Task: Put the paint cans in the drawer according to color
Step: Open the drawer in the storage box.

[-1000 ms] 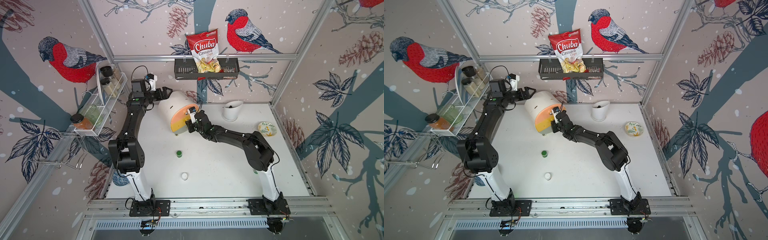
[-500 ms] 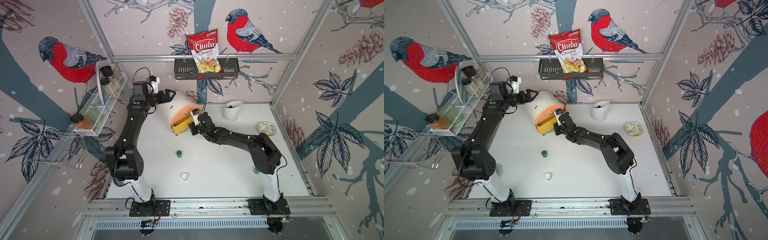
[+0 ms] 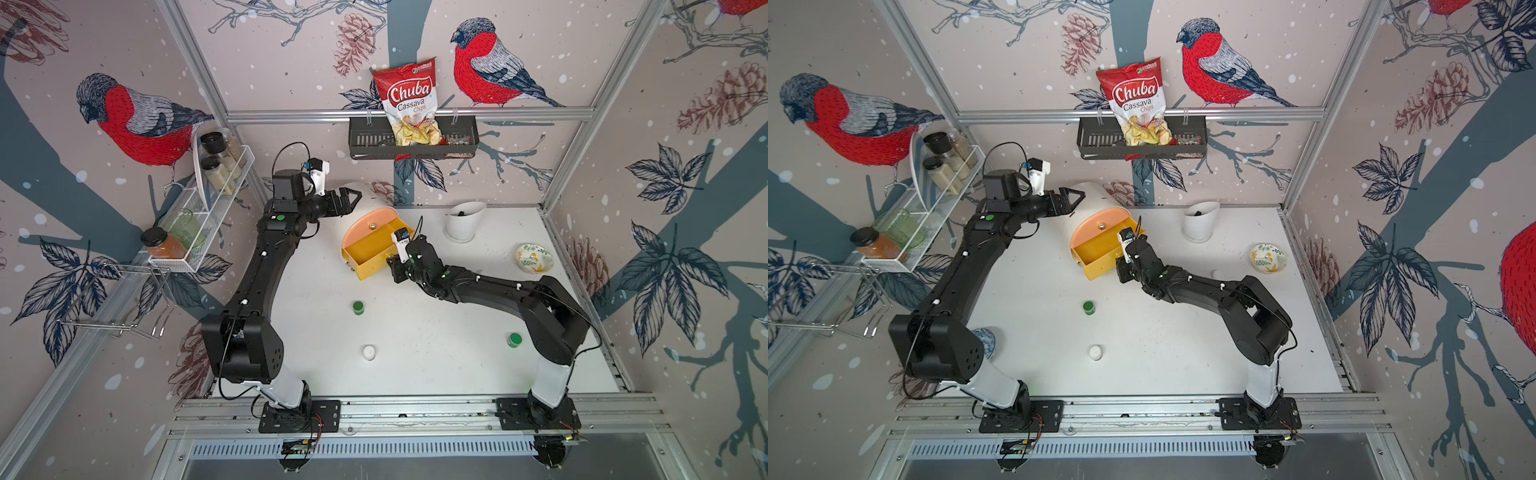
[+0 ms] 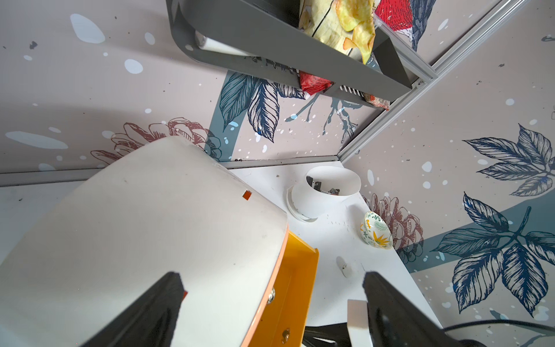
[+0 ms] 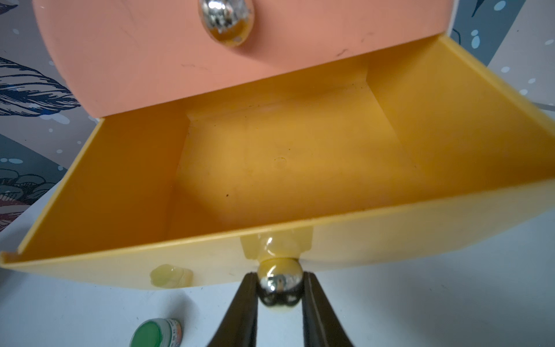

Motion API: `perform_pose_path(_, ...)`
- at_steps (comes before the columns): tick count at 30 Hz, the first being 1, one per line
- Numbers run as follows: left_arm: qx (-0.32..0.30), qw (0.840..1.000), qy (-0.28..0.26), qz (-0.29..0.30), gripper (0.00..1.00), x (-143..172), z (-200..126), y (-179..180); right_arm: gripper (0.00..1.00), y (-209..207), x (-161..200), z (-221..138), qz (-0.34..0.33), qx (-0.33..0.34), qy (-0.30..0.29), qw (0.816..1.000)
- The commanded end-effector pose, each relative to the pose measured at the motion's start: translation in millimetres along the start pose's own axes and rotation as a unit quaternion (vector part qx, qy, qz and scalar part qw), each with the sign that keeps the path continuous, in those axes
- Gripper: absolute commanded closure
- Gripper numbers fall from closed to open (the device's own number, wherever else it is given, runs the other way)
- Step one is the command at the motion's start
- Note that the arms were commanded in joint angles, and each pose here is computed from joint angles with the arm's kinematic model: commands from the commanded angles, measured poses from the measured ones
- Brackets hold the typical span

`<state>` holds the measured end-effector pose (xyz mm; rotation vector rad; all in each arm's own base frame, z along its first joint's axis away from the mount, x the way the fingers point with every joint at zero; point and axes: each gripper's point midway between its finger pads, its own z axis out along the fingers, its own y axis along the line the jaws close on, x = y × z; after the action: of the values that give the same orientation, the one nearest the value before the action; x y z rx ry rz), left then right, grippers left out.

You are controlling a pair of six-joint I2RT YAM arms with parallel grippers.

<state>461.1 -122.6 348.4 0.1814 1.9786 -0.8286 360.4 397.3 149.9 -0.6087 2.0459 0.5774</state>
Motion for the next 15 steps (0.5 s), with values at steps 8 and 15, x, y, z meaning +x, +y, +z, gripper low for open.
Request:
perform_pose_path(8, 0.019, 1.0, -0.016, 0.01, 0.03, 3.9, -14.5, -18.2, 0.72, -1.4, 3.1, -17.2, 0.006, 0.016, -0.017, 1.0)
perform_pose_path(15, 0.024, 1.0, -0.013, 0.009, 0.04, 11.4, -21.6, -24.2, 0.72, -2.5, 6.2, -23.3, 0.001, 0.024, -0.017, 1.0)
